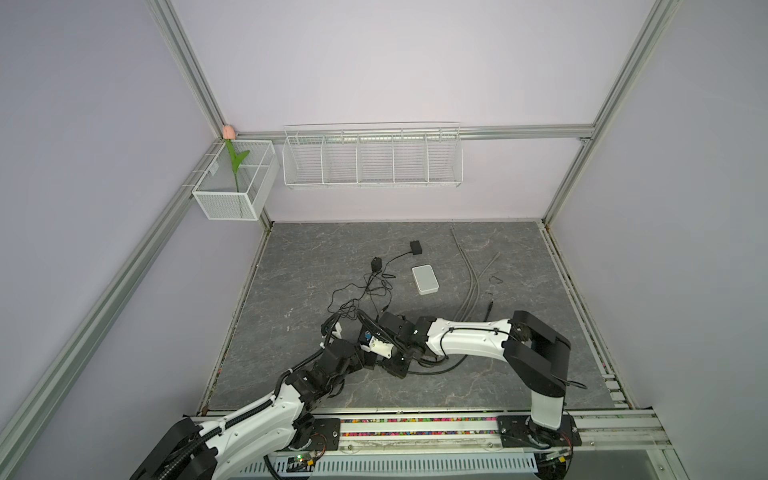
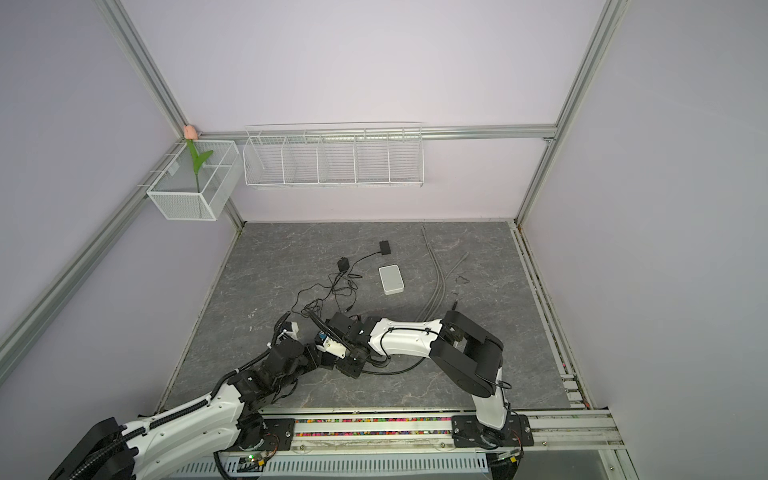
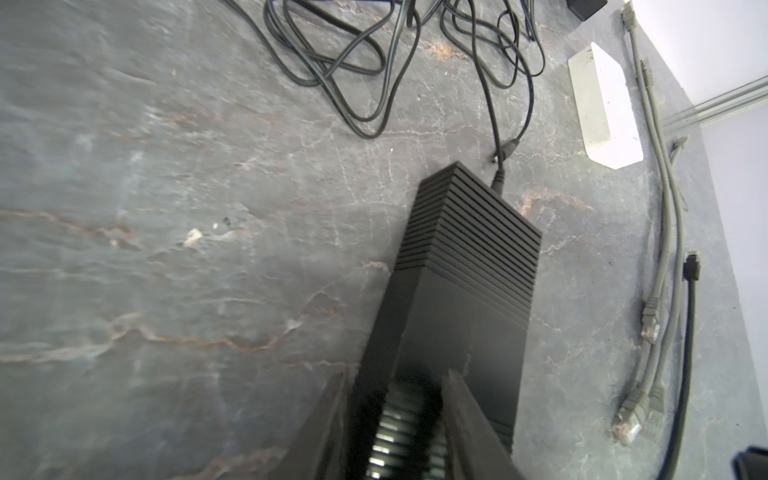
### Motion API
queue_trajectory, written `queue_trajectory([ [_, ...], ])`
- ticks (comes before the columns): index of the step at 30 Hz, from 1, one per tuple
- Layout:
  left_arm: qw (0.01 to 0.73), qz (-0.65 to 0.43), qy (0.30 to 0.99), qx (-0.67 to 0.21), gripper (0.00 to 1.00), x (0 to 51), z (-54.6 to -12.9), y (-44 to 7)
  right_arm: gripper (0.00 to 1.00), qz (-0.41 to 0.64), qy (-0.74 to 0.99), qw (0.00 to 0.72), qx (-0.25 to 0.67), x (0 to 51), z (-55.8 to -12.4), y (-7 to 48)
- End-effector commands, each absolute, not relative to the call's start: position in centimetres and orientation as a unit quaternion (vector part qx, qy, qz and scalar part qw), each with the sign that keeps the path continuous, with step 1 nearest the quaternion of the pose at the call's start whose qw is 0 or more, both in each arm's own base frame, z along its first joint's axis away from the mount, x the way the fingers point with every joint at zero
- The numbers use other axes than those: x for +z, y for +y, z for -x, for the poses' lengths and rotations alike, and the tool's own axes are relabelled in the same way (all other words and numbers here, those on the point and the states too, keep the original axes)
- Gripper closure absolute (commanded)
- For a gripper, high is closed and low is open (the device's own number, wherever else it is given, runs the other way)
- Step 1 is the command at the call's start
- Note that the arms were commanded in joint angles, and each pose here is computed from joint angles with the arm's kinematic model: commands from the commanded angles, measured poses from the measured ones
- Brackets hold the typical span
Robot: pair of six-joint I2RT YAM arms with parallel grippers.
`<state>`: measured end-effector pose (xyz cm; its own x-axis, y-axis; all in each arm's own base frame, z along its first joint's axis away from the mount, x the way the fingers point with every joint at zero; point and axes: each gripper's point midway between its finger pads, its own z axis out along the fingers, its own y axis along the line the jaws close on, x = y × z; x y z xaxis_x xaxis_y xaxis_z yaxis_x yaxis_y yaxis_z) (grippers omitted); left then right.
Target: Insert the plug into the switch port
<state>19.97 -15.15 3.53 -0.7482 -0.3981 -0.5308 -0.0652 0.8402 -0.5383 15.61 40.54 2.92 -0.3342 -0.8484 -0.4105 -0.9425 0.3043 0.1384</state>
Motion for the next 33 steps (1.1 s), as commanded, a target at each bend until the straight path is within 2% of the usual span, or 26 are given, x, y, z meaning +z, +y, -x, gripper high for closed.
queue_trajectory([
  [1,0.286,0.108,0.912,-0.272,0.62,3.4,-18.0,-16.3,0.77,0.563,0.717,0.303,0.278,11.3,-17.9,47.4],
  [5,0.304,0.120,0.913,-0.242,0.58,4.0,-18.8,-14.9,0.63,0.569,0.739,0.283,0.224,9.8,-18.2,44.5],
  [8,0.313,0.123,0.909,-0.244,0.55,5.1,-19.2,-14.5,0.58,0.571,0.746,0.285,0.188,9.4,-18.2,42.0],
  [14,0.358,0.118,0.894,-0.243,0.47,8.9,-20.5,-14.1,0.49,0.548,0.754,0.332,0.141,12.8,-19.5,38.1],
  [17,0.368,0.102,0.892,-0.240,0.46,10.6,-21.2,-14.7,0.47,0.522,0.768,0.353,0.118,14.2,-20.4,35.6],
  [26,0.362,-0.004,0.899,-0.246,0.44,13.0,-23.7,-21.3,0.41,0.428,0.804,0.397,0.114,17.3,-20.7,28.6],
  [28,0.345,-0.034,0.905,-0.246,0.43,13.0,-24.3,-23.4,0.36,0.400,0.807,0.416,0.122,18.3,-20.6,27.1],
  [30,0.325,-0.055,0.910,-0.250,0.43,12.7,-25.0,-25.5,0.22,0.354,0.813,0.439,0.147,18.7,-20.8,26.1],
  [33,0.316,-0.068,0.909,-0.263,0.43,11.9,-26.2,-28.0,0.21,0.319,0.824,0.439,0.161,19.2,-20.4,24.7],
])
